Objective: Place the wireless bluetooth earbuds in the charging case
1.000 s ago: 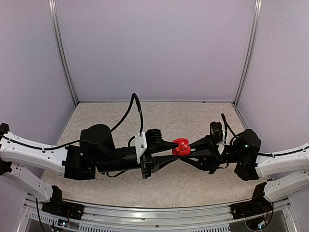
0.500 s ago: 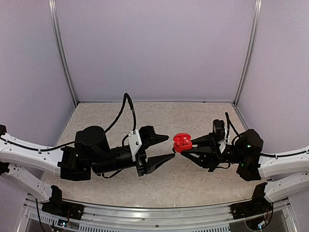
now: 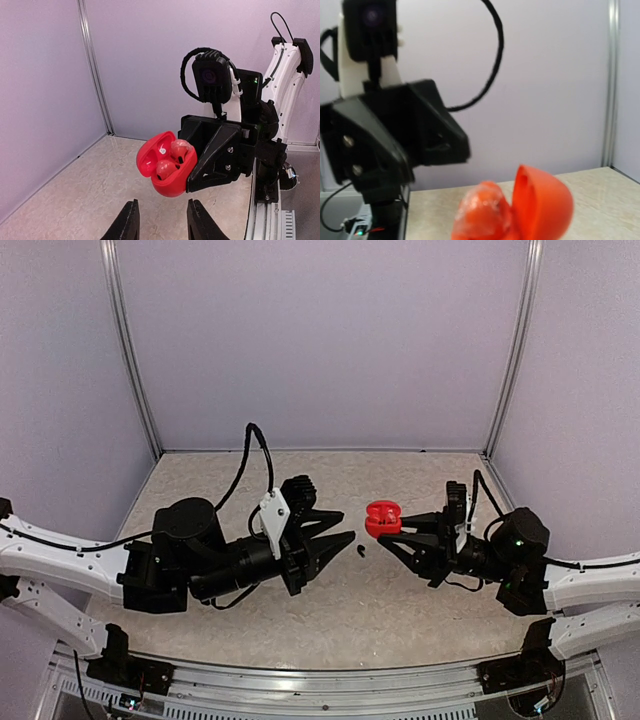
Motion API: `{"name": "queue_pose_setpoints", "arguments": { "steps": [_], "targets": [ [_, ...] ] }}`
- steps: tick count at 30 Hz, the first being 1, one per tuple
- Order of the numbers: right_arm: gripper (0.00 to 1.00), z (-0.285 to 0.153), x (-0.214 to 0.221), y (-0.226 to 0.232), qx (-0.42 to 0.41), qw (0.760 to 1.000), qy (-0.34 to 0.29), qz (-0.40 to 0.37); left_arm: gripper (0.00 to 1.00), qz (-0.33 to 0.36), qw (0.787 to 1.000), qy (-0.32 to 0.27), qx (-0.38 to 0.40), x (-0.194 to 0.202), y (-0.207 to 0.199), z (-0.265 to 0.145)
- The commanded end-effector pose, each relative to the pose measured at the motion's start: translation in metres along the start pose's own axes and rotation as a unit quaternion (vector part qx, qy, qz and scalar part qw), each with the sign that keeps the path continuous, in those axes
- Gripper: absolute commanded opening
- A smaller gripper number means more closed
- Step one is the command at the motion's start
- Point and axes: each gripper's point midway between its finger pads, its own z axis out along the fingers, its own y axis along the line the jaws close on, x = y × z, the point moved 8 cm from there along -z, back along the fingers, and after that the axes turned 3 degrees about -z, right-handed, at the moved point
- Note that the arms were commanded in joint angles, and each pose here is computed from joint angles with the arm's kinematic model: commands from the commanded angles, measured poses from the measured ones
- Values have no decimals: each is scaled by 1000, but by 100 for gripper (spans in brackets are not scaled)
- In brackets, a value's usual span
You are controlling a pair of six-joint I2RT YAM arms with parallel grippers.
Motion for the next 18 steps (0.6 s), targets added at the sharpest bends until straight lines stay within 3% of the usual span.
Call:
{"name": "queue_pose_setpoints", "arguments": {
  "steps": [1,10,18],
  "targets": [
    [0,-2,2,-1,20,1000,5,-9,31,-24,1000,-12,9,-18,-4,8],
    [0,-3,3,8,-29,999,-1,-17,30,-39,999,-7,15,-16,-1,15],
    [0,-9,1,21,-88,996,-6,-29,49,-58,998,-13,28,-17,11,0]
  ]
}}
